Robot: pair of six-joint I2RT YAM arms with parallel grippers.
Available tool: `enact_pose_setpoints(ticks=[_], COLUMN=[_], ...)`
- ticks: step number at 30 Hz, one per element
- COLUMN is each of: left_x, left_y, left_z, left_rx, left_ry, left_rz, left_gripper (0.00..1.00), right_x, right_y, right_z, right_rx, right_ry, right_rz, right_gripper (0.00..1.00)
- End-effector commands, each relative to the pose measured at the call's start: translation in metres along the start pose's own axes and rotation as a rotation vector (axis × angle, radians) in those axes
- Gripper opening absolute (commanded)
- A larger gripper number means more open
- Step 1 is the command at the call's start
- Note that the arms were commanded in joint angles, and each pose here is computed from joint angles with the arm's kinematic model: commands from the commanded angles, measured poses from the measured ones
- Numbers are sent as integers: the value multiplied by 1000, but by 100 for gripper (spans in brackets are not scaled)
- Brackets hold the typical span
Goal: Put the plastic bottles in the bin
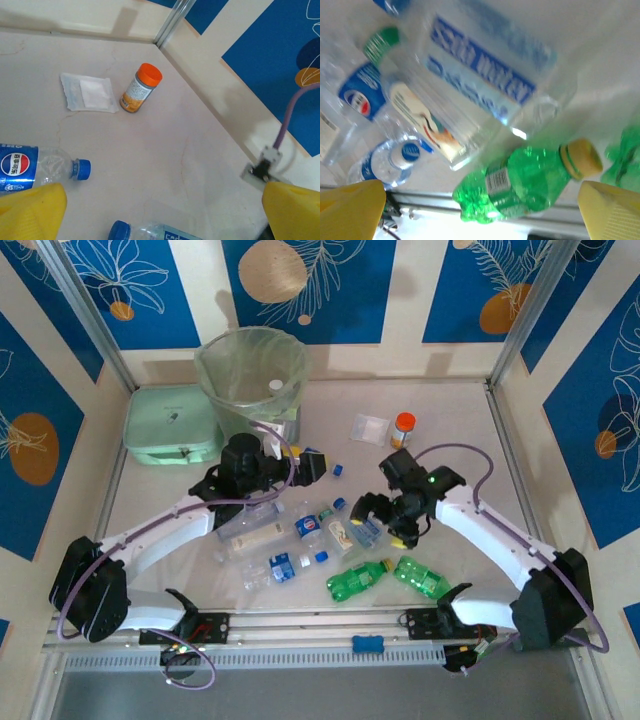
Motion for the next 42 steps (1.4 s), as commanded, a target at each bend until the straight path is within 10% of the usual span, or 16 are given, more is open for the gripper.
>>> enact_pose_setpoints(ticks=[1,19,37,42], left_x=[-3,-13,-24,-24], left_y=[1,13,13,14], left_z=[1,-10,-9,-10], left_rx=[22,58,63,57], left_ry=[-36,-13,-26,-28], left_rz=[29,147,190,195], left_gripper=[100,100,100,100], right_x=[5,22,33,1], right_y=[-21,-76,-26,-15], right_z=[-28,-24,77,93], right_rx=[144,481,239,97], right_ry=[108,111,-69,-163], right_rz=[-49,-137,60,-73], right_gripper=[99,99,99,99])
Point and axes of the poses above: each hand's point on the last joint's axis, 136 mm out from that joint toward the fingers, its own x axis out along the fingers, its own y axis along the line the jaws close on, z = x × y, the point moved 9 cm from there along -x, back along the fingers, and after that the axes turned 5 degrees about x, right-handed, at the moved point
